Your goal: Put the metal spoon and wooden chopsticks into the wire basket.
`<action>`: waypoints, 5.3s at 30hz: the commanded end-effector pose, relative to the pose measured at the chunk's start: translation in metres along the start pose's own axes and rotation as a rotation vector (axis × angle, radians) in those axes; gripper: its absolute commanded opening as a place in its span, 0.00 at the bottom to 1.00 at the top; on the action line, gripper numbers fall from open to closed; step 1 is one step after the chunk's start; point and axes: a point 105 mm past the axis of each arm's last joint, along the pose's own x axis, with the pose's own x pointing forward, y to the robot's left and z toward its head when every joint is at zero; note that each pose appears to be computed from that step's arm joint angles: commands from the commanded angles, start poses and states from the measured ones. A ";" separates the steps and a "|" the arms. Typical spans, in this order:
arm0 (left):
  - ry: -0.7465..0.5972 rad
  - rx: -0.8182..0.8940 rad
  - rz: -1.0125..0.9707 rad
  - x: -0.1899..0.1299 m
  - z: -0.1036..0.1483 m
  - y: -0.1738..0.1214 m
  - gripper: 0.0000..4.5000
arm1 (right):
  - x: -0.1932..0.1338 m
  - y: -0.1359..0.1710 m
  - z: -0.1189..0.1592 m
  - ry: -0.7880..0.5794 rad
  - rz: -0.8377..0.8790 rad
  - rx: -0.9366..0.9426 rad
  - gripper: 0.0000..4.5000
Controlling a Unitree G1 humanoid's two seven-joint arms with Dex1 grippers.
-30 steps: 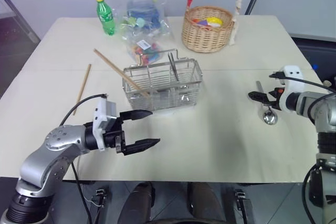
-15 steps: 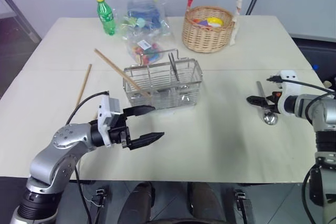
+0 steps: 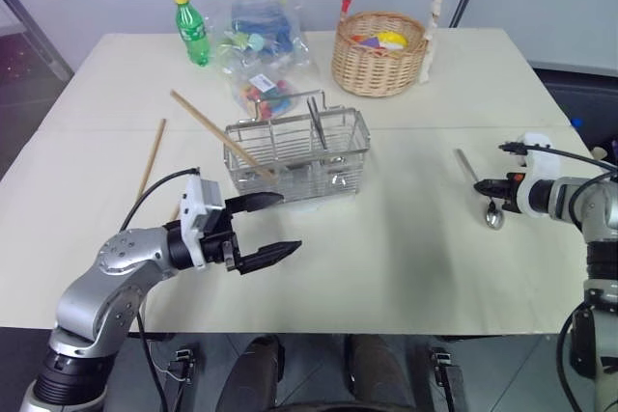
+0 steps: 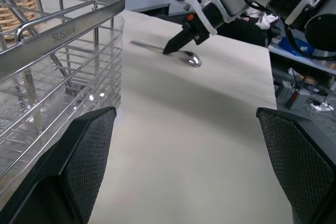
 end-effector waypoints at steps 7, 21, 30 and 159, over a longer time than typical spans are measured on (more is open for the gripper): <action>-0.023 0.044 -0.016 0.001 0.011 0.000 1.00 | 0.005 0.007 0.008 -0.051 -0.001 -0.043 0.02; -0.020 0.054 -0.020 0.002 0.016 0.013 1.00 | -0.028 0.056 0.117 -0.633 -0.169 -0.186 0.02; 0.006 0.057 -0.006 -0.005 0.017 0.014 1.00 | -0.073 0.141 0.158 -1.003 -0.043 -0.328 0.02; 0.335 -0.035 1.142 -0.139 -0.043 0.070 1.00 | -0.079 0.212 -0.052 -0.754 0.859 -0.599 0.99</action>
